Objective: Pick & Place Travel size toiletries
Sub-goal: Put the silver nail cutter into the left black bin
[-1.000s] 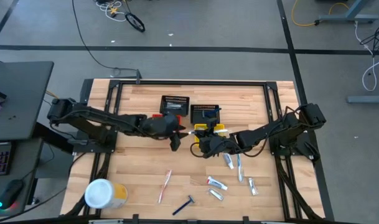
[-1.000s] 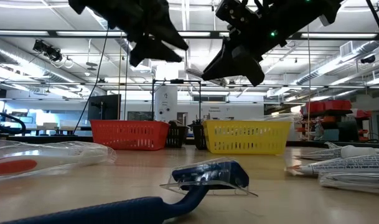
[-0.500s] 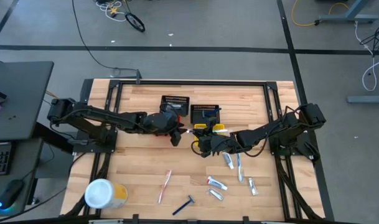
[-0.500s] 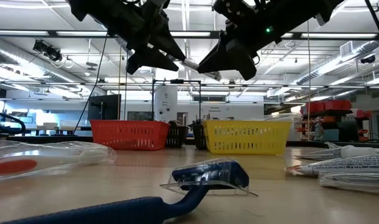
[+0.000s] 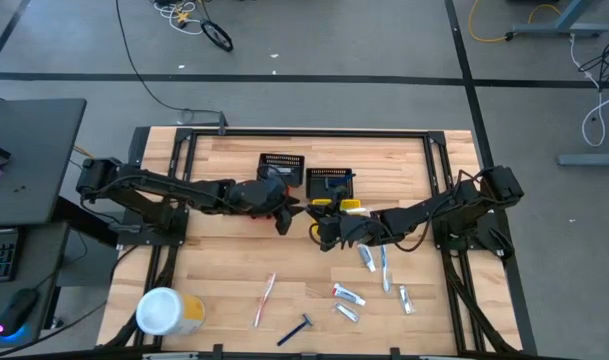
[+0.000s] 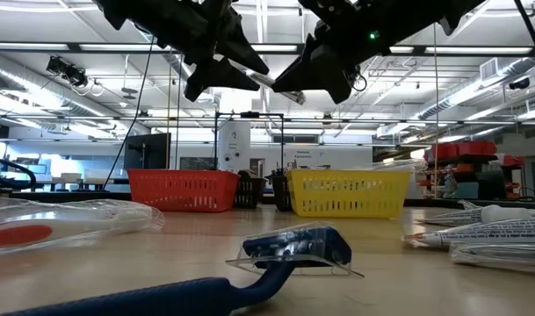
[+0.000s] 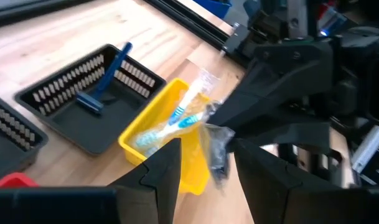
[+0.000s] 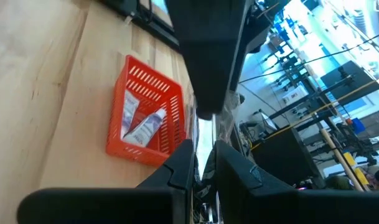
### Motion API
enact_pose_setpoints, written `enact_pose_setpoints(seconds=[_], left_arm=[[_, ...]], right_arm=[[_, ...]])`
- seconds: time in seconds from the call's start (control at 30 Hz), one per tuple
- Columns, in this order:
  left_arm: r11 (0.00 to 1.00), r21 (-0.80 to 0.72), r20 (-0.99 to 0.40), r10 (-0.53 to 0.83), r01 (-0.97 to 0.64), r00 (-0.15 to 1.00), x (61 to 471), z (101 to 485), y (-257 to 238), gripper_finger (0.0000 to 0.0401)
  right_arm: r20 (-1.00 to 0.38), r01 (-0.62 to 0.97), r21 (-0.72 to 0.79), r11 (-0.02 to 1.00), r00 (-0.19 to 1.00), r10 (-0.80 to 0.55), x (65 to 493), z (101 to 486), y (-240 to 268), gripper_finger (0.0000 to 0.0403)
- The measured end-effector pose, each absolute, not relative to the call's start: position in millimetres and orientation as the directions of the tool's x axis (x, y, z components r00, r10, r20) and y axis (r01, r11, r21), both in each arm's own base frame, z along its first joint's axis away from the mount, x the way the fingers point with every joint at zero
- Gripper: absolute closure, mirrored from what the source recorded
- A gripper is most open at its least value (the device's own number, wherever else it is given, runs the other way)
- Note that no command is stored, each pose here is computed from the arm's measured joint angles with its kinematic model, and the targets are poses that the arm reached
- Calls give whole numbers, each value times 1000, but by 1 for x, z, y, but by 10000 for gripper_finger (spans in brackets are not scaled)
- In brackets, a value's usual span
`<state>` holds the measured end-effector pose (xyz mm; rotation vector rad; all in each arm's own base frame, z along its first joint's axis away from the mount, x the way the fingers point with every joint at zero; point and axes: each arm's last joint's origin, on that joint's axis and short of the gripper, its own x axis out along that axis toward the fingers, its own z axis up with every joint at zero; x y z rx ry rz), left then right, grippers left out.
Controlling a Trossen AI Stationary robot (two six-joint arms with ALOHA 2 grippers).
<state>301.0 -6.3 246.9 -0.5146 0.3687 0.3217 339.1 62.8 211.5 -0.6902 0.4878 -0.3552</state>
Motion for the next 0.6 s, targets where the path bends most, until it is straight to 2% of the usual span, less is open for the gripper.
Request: enact_pose_setpoints(seconds=[0.6], left_arm=[[828, -388, -405, 241, -405, 882, 301, 248, -5, 244]], right_arm=[[-276, 164, -678, 717, 847, -455, 343, 216, 56, 355]])
